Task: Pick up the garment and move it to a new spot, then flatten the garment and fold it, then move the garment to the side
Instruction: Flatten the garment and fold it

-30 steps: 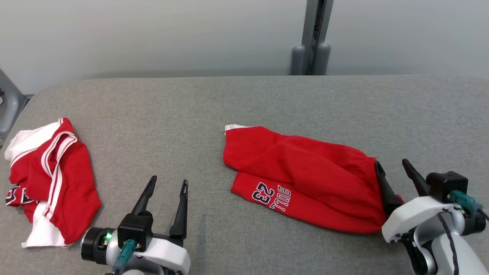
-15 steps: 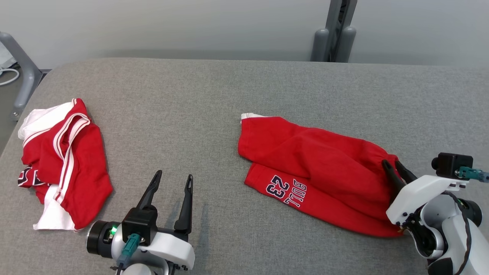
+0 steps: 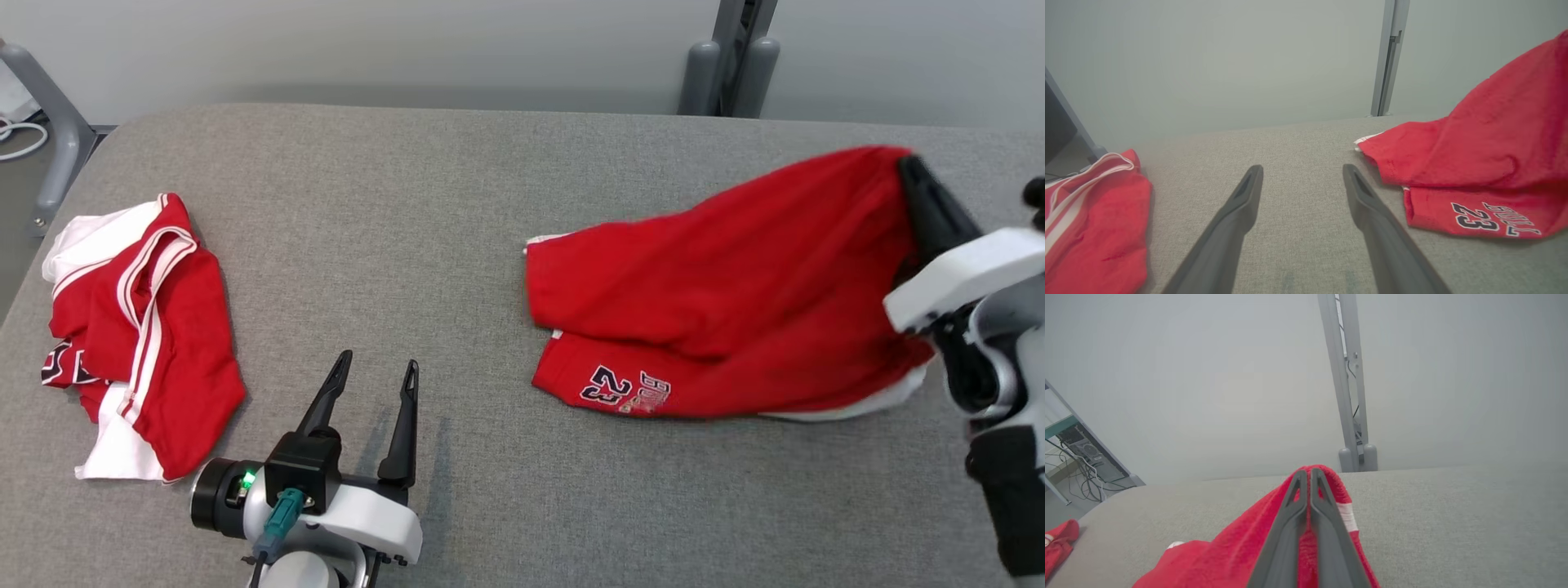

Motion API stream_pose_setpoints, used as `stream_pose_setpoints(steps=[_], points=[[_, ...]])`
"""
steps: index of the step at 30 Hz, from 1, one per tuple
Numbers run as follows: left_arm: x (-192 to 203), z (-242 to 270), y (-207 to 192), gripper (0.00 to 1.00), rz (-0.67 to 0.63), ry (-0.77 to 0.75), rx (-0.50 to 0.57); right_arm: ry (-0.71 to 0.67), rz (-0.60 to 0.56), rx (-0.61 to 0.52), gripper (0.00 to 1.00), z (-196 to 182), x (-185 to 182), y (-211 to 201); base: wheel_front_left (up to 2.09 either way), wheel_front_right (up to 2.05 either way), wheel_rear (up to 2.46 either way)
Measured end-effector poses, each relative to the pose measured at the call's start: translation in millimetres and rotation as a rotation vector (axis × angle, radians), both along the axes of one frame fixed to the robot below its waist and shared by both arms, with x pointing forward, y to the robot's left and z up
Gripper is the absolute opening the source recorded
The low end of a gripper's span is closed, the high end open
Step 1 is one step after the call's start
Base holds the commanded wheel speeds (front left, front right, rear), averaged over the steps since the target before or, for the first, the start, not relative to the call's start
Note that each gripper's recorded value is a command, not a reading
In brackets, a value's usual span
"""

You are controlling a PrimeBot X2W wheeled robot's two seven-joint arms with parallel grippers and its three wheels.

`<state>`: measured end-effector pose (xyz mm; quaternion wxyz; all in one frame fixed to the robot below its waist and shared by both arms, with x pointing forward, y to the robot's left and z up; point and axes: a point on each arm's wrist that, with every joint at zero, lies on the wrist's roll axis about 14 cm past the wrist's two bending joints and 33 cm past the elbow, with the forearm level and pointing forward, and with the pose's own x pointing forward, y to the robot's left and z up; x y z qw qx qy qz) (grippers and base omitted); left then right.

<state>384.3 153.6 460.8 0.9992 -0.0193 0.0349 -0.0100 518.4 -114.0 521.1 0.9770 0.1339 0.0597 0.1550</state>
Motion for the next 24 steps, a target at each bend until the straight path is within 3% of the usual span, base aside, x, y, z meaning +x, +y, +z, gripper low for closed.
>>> stream_pose_setpoints(steps=[4,6,12,20,21,22,24], points=[[1,-3,-1,1.0,-0.004,0.008,-0.005,-0.112,-0.067,0.03,0.0,37,26,-19,0.0,0.0,0.0],[1,-5,0,1.0,0.001,0.016,-0.006,-0.111,-0.095,0.036,0.0,38,37,-27,0.0,0.0,0.0],[3,-13,2,1.0,0.008,0.038,-0.009,0.016,-0.174,0.036,0.0,-3,58,-46,0.0,0.0,0.0],[5,-20,10,1.0,0.025,0.059,0.0,0.088,-0.313,-0.018,0.0,-43,79,-85,0.0,0.0,0.0],[5,-21,10,1.0,0.027,0.06,0.0,0.116,-0.315,-0.033,0.47,-52,77,-86,0.0,0.0,0.0],[5,-21,10,1.0,0.028,0.062,0.0,0.142,-0.312,-0.05,1.0,-60,75,-85,0.0,0.0,0.0],[6,-21,10,1.0,0.027,0.06,-0.002,0.177,-0.31,-0.045,1.0,-69,71,-81,0.0,0.0,0.0]])
